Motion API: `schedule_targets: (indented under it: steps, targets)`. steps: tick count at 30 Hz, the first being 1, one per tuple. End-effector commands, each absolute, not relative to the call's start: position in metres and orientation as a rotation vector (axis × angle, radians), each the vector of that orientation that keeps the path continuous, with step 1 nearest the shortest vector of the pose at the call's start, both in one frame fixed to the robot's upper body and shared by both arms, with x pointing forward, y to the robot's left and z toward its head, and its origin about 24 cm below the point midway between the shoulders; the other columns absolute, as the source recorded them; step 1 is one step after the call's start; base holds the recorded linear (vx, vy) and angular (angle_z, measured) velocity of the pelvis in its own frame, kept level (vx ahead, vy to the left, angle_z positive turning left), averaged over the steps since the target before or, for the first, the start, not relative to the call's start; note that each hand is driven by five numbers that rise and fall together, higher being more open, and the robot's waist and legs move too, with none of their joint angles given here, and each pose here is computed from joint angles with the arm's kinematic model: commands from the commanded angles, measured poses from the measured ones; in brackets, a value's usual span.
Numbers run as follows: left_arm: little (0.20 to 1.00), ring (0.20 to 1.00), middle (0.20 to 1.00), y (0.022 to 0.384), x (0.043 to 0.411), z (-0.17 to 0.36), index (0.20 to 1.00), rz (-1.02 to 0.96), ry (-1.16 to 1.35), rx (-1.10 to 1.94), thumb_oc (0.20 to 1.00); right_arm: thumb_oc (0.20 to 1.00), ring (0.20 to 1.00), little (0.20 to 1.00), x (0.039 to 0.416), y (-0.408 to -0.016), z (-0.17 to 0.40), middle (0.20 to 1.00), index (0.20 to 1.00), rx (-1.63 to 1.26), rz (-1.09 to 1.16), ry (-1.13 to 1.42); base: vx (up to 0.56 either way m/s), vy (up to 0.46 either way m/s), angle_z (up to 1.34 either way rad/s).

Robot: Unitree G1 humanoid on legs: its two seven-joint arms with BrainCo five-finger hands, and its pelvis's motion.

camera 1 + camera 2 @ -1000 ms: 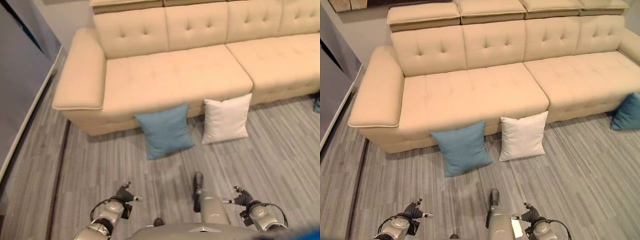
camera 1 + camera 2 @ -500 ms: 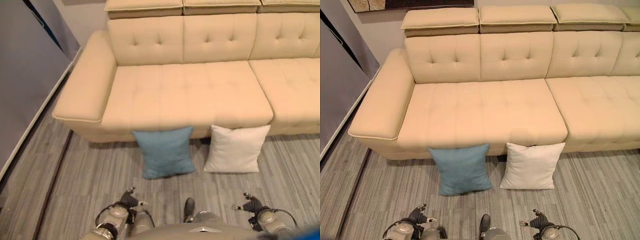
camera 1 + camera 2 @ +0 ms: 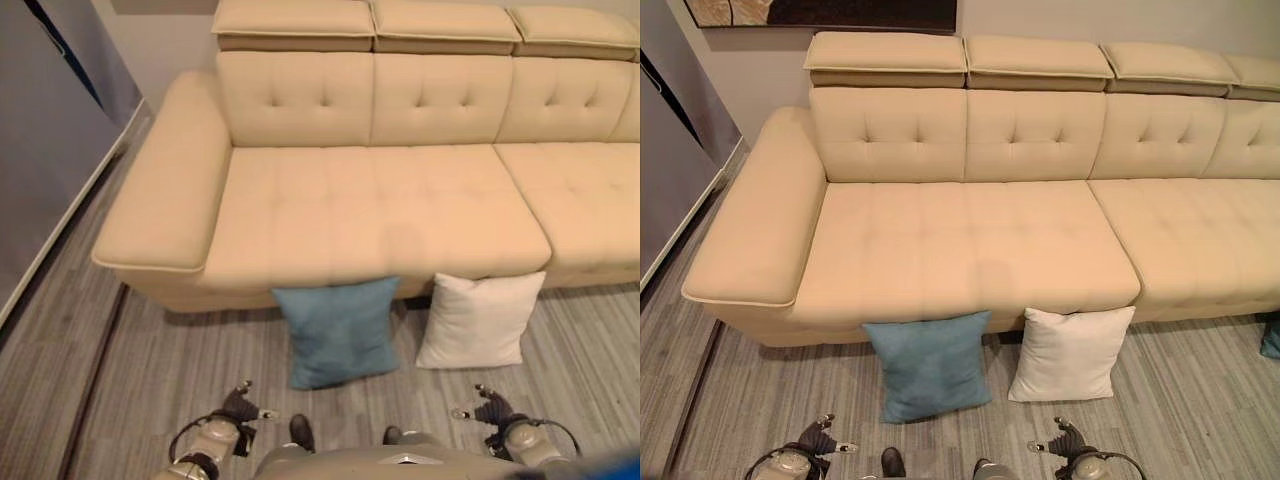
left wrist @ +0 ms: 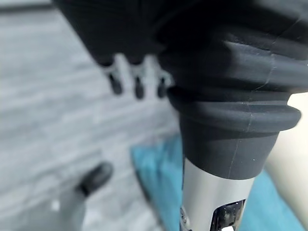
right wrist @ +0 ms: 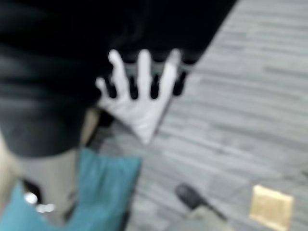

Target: Pick up all the scattered cushions and arrange them neatly on the sofa.

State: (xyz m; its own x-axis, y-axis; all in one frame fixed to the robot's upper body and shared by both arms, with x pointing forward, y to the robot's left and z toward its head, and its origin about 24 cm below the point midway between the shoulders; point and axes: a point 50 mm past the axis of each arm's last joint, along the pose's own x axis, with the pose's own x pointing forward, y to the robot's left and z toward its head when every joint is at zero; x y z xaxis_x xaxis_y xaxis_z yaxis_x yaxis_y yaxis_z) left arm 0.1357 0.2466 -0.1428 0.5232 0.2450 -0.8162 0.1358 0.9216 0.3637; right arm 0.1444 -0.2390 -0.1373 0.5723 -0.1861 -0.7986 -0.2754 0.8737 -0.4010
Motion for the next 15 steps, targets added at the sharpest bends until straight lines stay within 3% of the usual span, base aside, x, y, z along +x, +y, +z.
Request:
schedule_targets:
  steps: [1,12,15]
  targets:
    - [1.000,1.000,1.000,0.247,0.151,-0.136,1.000,0.092,0.959,0.410,1.000,1.000,1.000,1.000,0.164,-0.244,-0.127,1.000,1.000,-0.547,0.040,0.897,0.05,0.035,-0.11]
    - [1.000,1.000,1.000,0.244,0.170,-0.128,1.000,0.091,0.886,0.407,1.000,1.000,1.000,1.000,0.161,-0.246,-0.127,1.000,1.000,-0.555,0.044,0.903,0.04,-0.062,0.10]
    - [1.000,1.000,1.000,0.237,0.199,-0.112,1.000,0.115,0.759,0.367,1.000,1.000,1.000,1.000,0.177,-0.249,-0.118,1.000,1.000,-0.533,-0.007,0.836,-0.15,-0.136,0.19]
